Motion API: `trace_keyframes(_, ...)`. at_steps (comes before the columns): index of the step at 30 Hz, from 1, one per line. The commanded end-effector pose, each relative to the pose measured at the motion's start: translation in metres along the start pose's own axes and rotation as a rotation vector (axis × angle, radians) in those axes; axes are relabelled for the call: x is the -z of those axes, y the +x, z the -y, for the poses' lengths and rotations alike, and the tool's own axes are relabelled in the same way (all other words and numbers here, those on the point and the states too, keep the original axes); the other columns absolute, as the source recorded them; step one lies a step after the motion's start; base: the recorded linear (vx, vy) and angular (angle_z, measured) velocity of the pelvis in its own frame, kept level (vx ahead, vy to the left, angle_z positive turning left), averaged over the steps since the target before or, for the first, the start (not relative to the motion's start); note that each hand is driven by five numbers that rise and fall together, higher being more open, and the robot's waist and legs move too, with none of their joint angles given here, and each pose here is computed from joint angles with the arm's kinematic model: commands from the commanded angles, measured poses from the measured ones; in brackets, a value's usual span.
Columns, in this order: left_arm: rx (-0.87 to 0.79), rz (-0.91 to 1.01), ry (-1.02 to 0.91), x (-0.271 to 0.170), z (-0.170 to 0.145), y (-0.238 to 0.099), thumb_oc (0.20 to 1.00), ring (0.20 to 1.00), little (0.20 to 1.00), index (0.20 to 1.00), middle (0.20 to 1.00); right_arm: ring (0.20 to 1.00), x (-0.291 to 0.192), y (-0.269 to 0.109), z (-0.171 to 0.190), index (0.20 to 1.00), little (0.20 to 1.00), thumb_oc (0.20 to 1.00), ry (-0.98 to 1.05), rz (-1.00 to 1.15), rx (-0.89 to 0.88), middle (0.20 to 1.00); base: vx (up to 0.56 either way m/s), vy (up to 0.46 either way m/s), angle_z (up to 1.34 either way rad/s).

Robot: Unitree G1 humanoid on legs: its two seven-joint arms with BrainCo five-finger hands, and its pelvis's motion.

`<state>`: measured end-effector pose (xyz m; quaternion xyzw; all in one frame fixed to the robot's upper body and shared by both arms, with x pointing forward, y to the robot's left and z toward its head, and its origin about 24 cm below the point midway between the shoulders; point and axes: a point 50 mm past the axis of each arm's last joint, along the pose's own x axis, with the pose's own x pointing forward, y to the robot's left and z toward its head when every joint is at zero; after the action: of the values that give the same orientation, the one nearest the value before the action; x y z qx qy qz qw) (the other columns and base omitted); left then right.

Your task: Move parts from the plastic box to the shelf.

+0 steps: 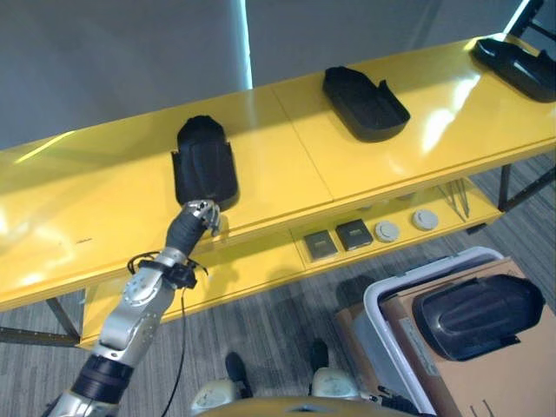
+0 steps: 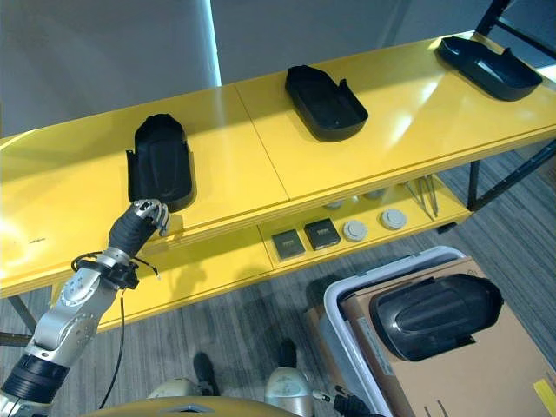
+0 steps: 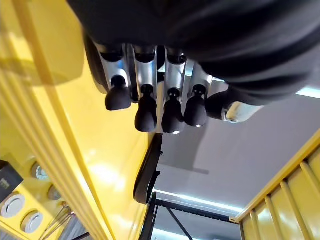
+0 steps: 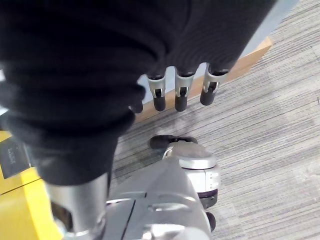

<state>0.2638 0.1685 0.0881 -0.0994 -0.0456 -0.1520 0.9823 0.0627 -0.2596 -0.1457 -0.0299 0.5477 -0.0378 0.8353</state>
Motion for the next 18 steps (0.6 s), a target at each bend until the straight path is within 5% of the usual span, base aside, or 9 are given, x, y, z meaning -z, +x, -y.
trace_keyframes(1,-0.093,0.092,0.094,-0.01,-0.009,0.017,0.2,0.2,0.2,0.2,0.2,1.0,0.007,-0.001,-0.009,1.0,1.0,1.0,-0.048,-0.023,-0.055,1.0,0.04,-0.014,-0.06)
trace_keyframes(18,-0.239,-0.005,0.09,0.015,-0.017,0.039,0.2,0.2,0.2,0.2,0.2,1.0,0.0,0.0,-0.007,1.0,1.0,1.0,-0.1,-0.024,-0.061,1.0,0.01,-0.004,-0.08)
